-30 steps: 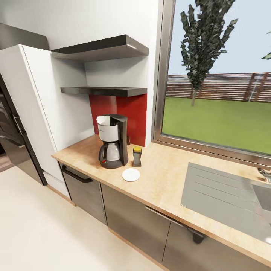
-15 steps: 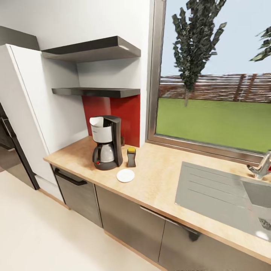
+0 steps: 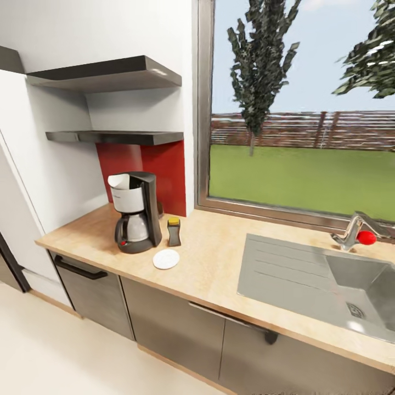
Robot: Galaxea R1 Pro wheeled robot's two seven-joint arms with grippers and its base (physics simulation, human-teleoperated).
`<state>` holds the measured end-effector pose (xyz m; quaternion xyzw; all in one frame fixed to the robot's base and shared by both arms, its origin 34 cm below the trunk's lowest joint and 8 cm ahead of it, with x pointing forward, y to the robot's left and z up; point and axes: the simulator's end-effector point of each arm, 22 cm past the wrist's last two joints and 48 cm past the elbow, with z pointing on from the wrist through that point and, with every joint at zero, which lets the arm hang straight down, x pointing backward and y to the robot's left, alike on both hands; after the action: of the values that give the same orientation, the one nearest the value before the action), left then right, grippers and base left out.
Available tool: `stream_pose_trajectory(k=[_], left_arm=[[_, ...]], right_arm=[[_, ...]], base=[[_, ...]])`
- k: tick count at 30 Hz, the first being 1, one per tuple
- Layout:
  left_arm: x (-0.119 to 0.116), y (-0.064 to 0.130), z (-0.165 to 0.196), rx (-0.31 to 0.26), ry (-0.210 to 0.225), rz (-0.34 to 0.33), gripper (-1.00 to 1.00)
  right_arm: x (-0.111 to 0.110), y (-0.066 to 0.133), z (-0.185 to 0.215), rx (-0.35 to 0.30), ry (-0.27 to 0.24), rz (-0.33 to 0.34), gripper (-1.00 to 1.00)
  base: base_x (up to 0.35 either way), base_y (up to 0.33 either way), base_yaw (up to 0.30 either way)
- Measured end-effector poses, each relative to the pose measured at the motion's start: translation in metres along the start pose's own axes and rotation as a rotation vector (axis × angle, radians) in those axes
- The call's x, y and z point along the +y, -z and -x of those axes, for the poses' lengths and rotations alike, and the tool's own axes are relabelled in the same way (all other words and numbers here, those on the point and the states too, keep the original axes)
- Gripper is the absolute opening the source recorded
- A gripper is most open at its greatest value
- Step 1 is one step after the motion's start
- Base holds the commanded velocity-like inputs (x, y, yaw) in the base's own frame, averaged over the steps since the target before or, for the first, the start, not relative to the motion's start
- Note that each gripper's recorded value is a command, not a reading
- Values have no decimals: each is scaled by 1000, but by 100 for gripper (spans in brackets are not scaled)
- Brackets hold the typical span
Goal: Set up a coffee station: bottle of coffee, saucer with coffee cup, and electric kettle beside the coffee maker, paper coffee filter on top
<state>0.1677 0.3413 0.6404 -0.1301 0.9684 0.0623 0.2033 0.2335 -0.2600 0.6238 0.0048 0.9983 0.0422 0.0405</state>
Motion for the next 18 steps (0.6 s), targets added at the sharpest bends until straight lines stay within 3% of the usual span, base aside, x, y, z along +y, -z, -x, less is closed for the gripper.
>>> stream_pose_trajectory(k=[18], left_arm=[[-1,-1,4,-13,4,-2,100]], right_arm=[[-1,2,4,-13,-2,-2,100]], base=[[0,0,-231]])
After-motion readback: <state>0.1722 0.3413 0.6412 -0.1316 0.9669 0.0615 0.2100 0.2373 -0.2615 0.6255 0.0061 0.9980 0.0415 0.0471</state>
